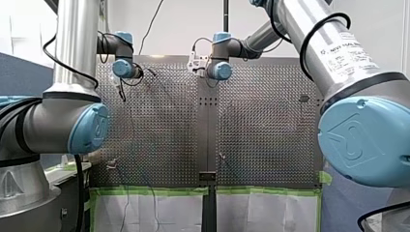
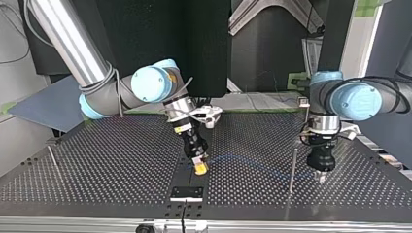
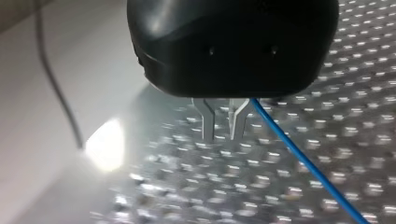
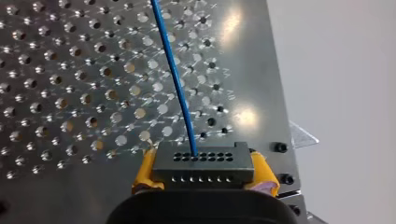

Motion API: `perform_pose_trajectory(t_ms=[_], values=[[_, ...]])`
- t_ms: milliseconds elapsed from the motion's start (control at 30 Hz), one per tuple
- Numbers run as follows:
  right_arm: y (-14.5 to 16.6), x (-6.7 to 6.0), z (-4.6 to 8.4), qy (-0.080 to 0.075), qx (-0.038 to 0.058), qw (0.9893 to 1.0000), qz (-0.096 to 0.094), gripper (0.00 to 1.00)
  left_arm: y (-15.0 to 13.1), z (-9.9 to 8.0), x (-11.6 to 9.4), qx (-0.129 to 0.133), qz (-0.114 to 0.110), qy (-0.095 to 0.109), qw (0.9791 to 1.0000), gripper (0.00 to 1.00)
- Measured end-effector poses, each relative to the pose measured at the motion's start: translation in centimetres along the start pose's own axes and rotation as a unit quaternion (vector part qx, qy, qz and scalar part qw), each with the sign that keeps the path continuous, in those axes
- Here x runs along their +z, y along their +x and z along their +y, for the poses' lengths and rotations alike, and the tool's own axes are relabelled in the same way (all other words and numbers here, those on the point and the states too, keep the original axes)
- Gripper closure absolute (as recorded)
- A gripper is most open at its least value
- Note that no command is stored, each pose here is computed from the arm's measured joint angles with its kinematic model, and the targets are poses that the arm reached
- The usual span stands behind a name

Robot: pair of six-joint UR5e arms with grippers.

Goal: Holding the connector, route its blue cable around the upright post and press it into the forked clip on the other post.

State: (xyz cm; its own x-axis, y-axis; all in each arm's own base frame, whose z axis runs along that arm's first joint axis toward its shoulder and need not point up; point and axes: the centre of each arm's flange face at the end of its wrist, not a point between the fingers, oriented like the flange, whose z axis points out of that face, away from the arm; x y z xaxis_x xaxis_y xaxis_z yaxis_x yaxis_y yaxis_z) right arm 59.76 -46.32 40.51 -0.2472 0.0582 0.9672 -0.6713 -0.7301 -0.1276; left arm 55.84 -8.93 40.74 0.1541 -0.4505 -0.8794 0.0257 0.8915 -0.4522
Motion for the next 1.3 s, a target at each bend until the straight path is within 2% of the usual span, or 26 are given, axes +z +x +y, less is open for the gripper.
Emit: perform_pose_trajectory(t_ms=[167,200,267,300,333,433,533,600,633,700,733,767,800,833,867,1000,1033,1133,1267,1300], values=[[-1.4,-0.2,0.3,-0.004,-0.0040,0.9998,-0.020,1.00,2.4,0.4,0.4,0.006,0.020,-0.005,0.9998,0.75],[-1.7,-0.2,0.5,-0.005,-0.0046,0.9997,-0.025,1.00,3.0,0.6,0.5,0.006,0.025,-0.007,0.9997,0.70],[-2.4,-0.3,0.7,-0.008,-0.0059,0.9993,-0.037,1.00,4.0,0.9,0.6,0.007,0.032,-0.011,0.9994,0.70],[-2.7,-0.4,0.8,-0.009,-0.0067,0.9991,-0.041,1.00,4.5,1.1,0.6,0.007,0.037,-0.013,0.9992,0.65],[-3.0,-0.4,0.8,-0.010,-0.0077,0.9989,-0.046,1.00,4.8,1.2,0.6,0.007,0.039,-0.015,0.9991,0.65],[-4.3,-0.6,0.9,-0.013,-0.0115,0.9978,-0.064,1.00,5.5,1.2,0.6,0.009,0.042,-0.021,0.9988,0.62],[-6.0,-0.9,1.1,-0.016,-0.0158,0.9961,-0.085,1.00,5.8,1.0,0.5,0.011,0.044,-0.021,0.9988,0.62],[-7.2,-1.2,1.3,-0.020,-0.0181,0.9951,-0.095,1.00,5.9,0.8,0.5,0.010,0.045,-0.019,0.9988,0.55],[-7.6,-1.4,1.4,-0.021,-0.0186,0.9948,-0.098,1.00,5.9,0.7,0.5,0.010,0.045,-0.017,0.9988,0.55],[-8.6,-1.7,1.6,-0.023,-0.0181,0.9943,-0.102,1.00,6.0,0.5,0.5,0.007,0.044,-0.011,0.9989,0.36],[-9.1,-1.8,1.7,-0.024,-0.0177,0.9942,-0.104,1.00,6.0,0.5,0.5,0.005,0.044,-0.010,0.9990,0.36],[-9.6,-2.0,1.8,-0.025,-0.0172,0.9940,-0.105,1.00,6.0,0.4,0.6,0.002,0.044,-0.008,0.9990,0.26],[-10.0,-2.2,1.9,-0.025,-0.0169,0.9939,-0.106,1.00,6.0,0.4,0.6,-0.003,0.043,-0.005,0.9991,0.09],[-10.5,-2.4,1.9,-0.025,-0.0167,0.9938,-0.107,1.00,6.0,0.4,0.6,-0.006,0.042,-0.005,0.9991,0.09],[-11.1,-2.6,2.0,-0.026,-0.0163,0.9937,-0.108,1.00,6.0,0.4,0.6,-0.010,0.041,-0.005,0.9991,0.00],[-13.7,-3.4,2.4,-0.029,-0.0177,0.9926,-0.117,1.00,5.9,0.6,0.6,-0.017,0.037,-0.014,0.9990,0.00],[-14.4,-3.7,2.5,-0.031,-0.0188,0.9921,-0.120,1.00,5.9,0.6,0.6,-0.018,0.037,-0.017,0.9990,0.00],[-17.0,-4.6,2.8,-0.040,-0.0244,0.9895,-0.136,1.00,5.9,0.7,0.5,-0.018,0.035,-0.021,0.9990,0.00],[-20.6,-6.0,3.7,-0.060,-0.0283,0.9855,-0.157,1.00,6.0,0.8,0.5,-0.018,0.037,-0.026,0.9988,0.00],[-21.2,-6.3,3.9,-0.064,-0.0284,0.9848,-0.159,1.00,6.0,0.8,0.4,-0.018,0.038,-0.027,0.9987,0.00]])
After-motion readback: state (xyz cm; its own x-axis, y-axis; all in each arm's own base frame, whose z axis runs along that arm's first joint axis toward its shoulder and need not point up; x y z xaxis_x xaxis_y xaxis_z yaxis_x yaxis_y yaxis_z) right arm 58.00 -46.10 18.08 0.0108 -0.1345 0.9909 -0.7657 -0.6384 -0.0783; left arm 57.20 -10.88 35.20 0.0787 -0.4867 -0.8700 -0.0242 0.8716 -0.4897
